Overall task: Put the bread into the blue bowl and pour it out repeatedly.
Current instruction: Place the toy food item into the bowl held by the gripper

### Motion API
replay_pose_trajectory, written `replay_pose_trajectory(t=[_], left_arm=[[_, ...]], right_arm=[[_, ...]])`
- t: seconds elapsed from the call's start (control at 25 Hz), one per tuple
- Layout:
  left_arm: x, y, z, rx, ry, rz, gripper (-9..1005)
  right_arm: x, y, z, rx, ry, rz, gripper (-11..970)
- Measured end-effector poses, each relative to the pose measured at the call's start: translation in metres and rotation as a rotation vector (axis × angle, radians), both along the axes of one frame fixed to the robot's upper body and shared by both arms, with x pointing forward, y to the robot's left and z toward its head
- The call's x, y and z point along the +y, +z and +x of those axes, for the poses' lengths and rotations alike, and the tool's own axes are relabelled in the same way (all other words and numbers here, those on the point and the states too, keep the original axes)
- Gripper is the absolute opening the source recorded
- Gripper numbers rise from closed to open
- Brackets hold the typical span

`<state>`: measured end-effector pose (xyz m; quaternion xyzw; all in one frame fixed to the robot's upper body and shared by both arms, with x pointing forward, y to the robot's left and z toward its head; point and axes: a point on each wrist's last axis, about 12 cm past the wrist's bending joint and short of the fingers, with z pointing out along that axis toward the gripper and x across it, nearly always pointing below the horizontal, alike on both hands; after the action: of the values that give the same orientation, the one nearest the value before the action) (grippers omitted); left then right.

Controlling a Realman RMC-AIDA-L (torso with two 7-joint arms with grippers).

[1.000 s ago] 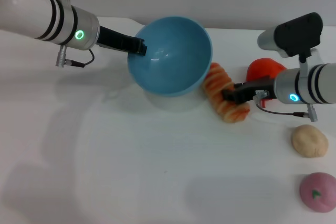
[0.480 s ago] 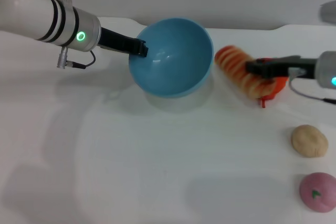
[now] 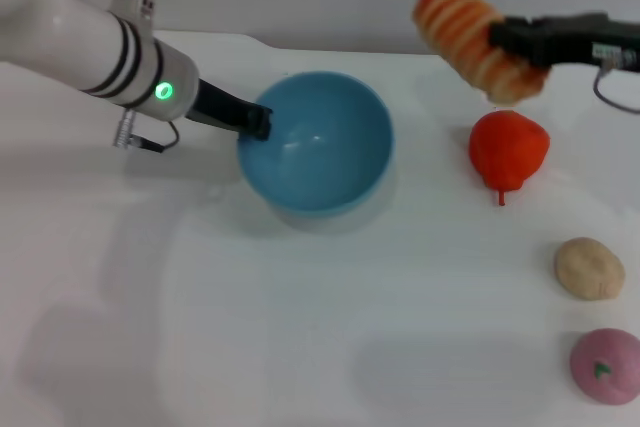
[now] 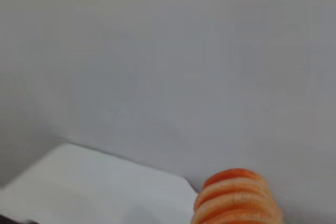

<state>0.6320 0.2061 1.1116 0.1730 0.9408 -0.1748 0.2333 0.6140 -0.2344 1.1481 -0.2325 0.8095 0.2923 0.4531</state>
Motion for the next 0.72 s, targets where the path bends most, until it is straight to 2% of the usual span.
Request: replay_pose_trajectory(t=[0.12,0.24,0.44,0.56,0.72], left_arm=[[-0.014,-0.001,0.001,0.014,-0.037,0.006,-1],[-0.033,-0.001,0.003,0.034,-0.076,0.004,0],[-0.051,0.006,0.008,0.034,-0.086,-0.058,0],[-0.055,0.010,0.010,0.022,-0.084,-0.093,0],[-0.057,0.015,0.011,0.020,-0.089,-0.113,-1]], right_arm=[[0.014,0.012,0.001,-0.065,0.090,0.031,203],[0.029,0.016,0.000,-0.088,0.164,0.031,176],[0.055,-0.007,-0.009,-0.058,0.270,-0.041,134],[0.061,-0.019,-0.010,-0.045,0.287,-0.066,112],[0.065,-0.025,-0.009,-0.043,0.279,-0.093,113]])
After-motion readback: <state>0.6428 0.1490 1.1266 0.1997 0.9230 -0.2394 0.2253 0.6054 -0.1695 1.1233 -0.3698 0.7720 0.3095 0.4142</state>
